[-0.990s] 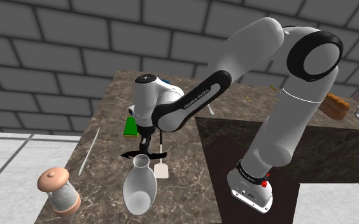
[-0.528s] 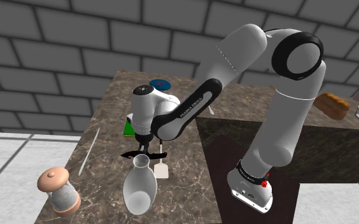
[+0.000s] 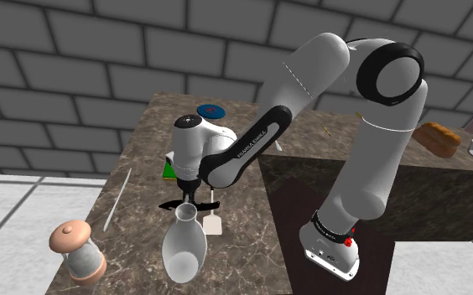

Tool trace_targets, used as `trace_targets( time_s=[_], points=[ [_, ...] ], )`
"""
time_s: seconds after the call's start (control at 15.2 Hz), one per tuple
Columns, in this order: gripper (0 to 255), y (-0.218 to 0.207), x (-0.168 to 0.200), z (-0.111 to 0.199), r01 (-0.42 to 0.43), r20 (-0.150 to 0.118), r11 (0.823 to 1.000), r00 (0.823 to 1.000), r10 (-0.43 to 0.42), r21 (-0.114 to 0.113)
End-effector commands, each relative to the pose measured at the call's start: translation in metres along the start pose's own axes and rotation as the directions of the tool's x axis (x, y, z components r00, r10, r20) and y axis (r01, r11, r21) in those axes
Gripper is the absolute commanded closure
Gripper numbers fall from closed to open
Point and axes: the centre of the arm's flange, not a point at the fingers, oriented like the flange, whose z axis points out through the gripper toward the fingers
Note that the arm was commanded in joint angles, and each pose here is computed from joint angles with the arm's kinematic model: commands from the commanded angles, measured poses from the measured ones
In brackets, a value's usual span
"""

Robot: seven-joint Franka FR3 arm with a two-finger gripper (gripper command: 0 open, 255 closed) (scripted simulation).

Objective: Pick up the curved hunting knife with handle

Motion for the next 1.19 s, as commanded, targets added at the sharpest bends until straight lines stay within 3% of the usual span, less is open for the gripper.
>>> trace_targets(
  time_s=[0.0,0.2,1.12],
  points=[
    [255,0.005,-0.001,0.004,-0.01,0.005,1.0,1.0,0.01,0.002],
    [255,0.006,-0.001,0.005,-0.01,0.005,1.0,1.0,0.01,0.002],
    [255,0.006,-0.005,-0.069,-0.01,0.005,1.0,1.0,0.01,0.002]
  ],
)
